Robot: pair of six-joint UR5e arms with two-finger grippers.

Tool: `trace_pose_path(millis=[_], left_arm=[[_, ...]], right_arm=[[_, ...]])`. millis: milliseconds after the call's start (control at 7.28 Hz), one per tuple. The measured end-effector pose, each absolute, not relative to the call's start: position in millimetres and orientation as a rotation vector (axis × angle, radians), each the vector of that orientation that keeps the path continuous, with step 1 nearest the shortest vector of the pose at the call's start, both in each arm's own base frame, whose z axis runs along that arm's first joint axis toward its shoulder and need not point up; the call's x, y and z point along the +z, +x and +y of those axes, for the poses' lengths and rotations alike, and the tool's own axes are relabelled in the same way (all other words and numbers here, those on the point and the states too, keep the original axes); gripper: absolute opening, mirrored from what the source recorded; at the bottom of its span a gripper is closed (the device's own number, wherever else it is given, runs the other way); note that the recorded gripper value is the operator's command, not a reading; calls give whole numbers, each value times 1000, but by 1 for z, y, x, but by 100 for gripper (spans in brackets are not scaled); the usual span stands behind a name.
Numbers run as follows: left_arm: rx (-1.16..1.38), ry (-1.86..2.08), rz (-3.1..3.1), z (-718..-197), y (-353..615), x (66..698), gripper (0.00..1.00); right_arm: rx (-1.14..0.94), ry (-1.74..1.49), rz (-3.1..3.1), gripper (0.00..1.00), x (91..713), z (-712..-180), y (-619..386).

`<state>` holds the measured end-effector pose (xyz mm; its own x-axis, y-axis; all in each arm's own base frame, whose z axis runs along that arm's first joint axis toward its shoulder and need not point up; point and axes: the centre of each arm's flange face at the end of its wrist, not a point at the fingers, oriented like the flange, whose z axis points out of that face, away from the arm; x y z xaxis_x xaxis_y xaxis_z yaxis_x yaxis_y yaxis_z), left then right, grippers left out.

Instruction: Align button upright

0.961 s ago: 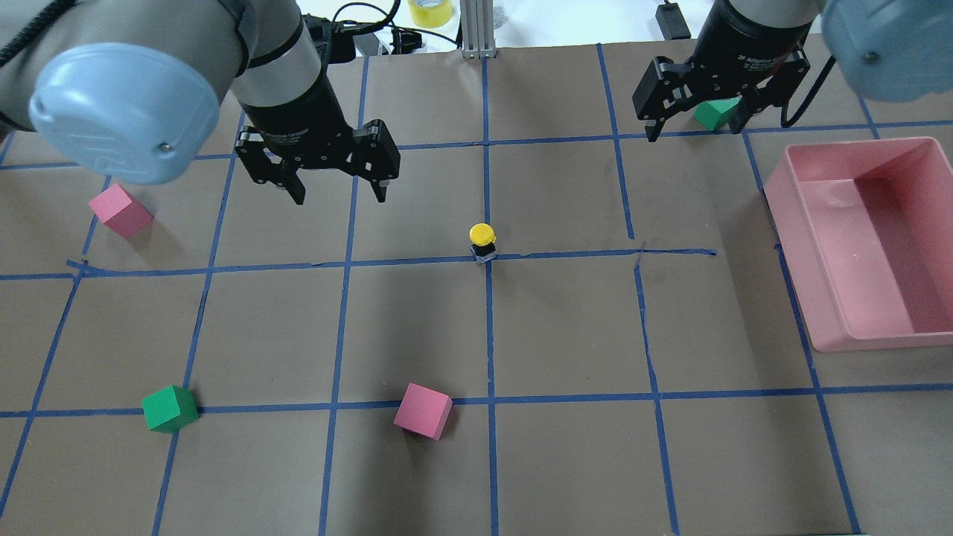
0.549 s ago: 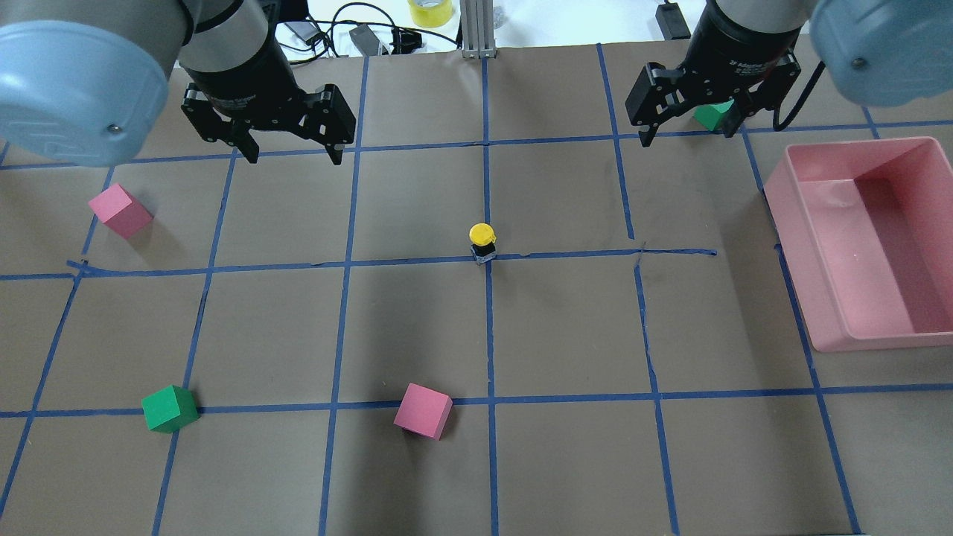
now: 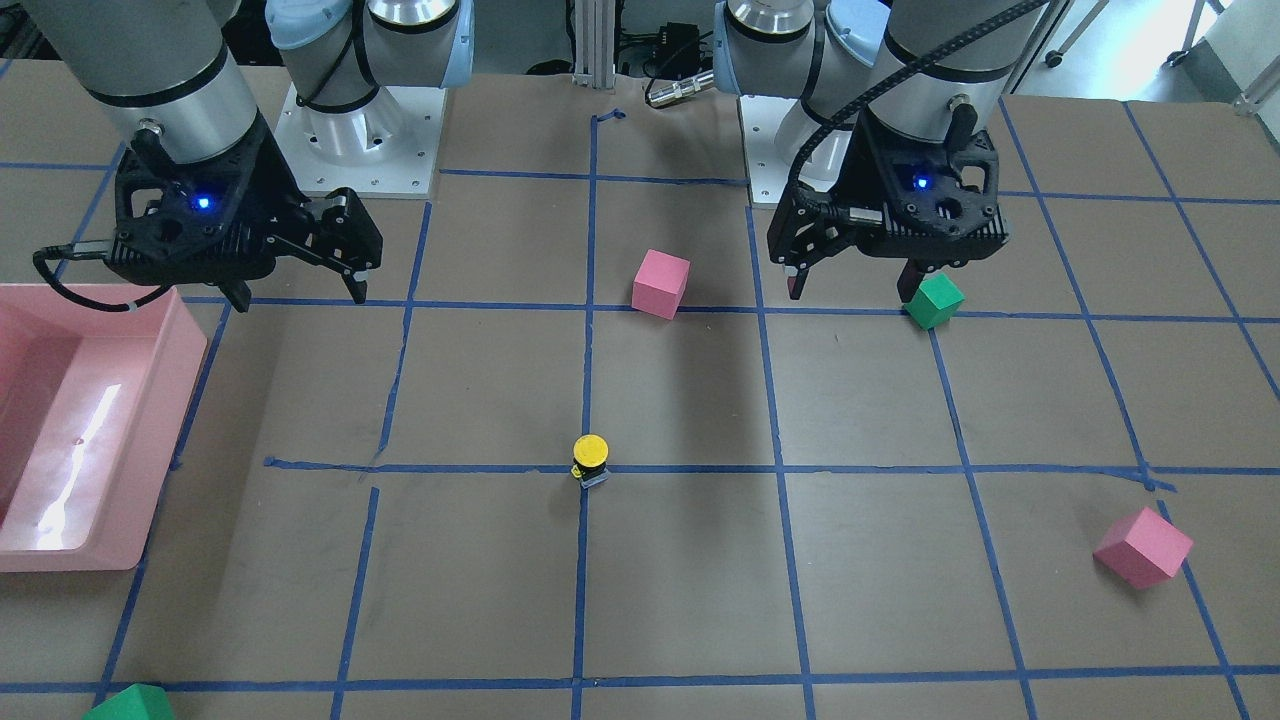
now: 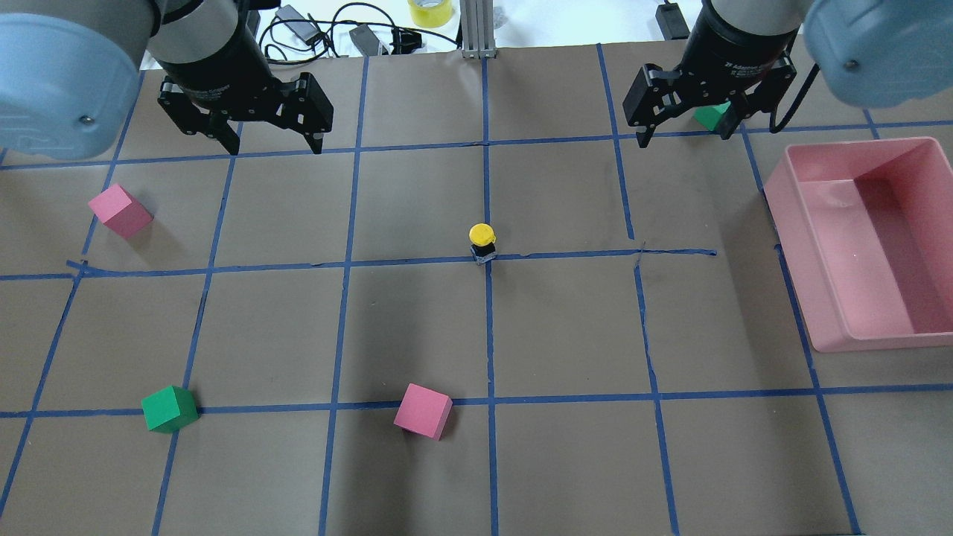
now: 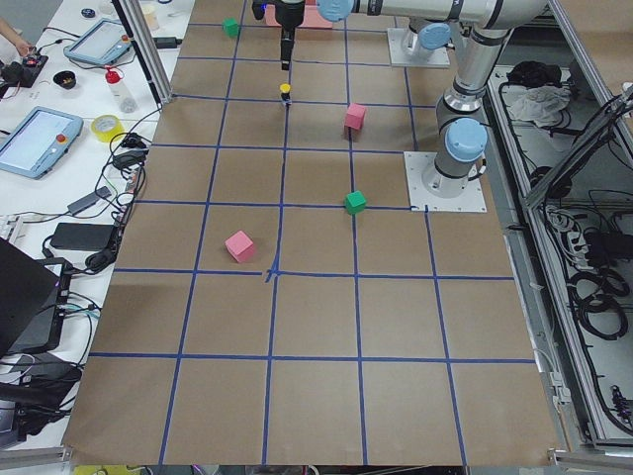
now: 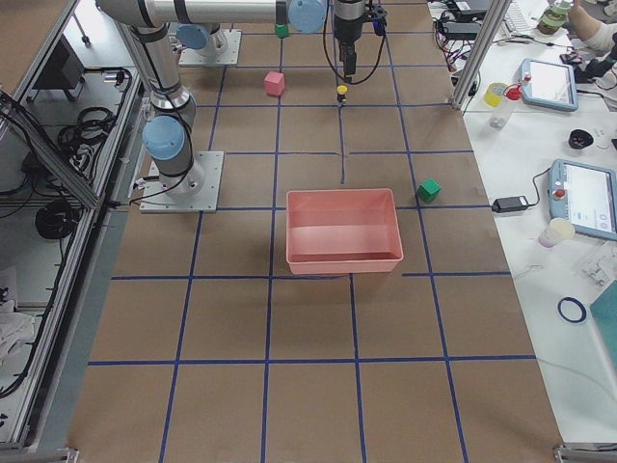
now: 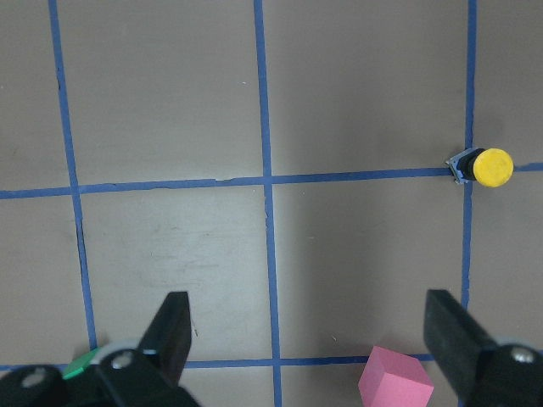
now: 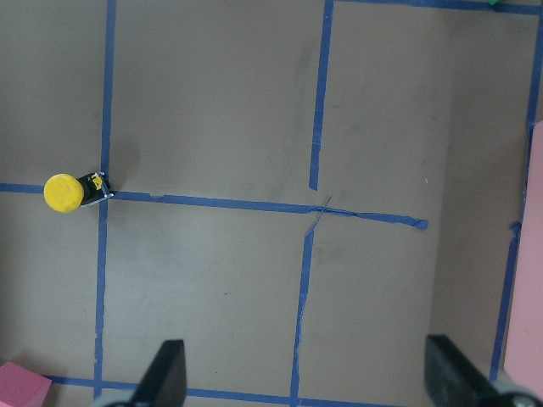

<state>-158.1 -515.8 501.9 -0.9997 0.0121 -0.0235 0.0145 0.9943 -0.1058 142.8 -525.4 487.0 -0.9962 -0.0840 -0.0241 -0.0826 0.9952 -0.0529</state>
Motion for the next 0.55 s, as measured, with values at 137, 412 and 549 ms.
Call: trace_pose_path(millis=[137, 412, 549], left_arm=[[-168, 15, 3115, -517, -155, 503, 100], [-166, 15, 3119, -518, -151, 502, 100], [-166, 21, 3121, -518, -149, 503, 100]], right_arm=[[-77, -129, 3113, 100, 486, -526, 143], [-52, -123, 3122, 100, 478, -527, 140], [-37, -119, 3124, 100, 472, -527, 139]])
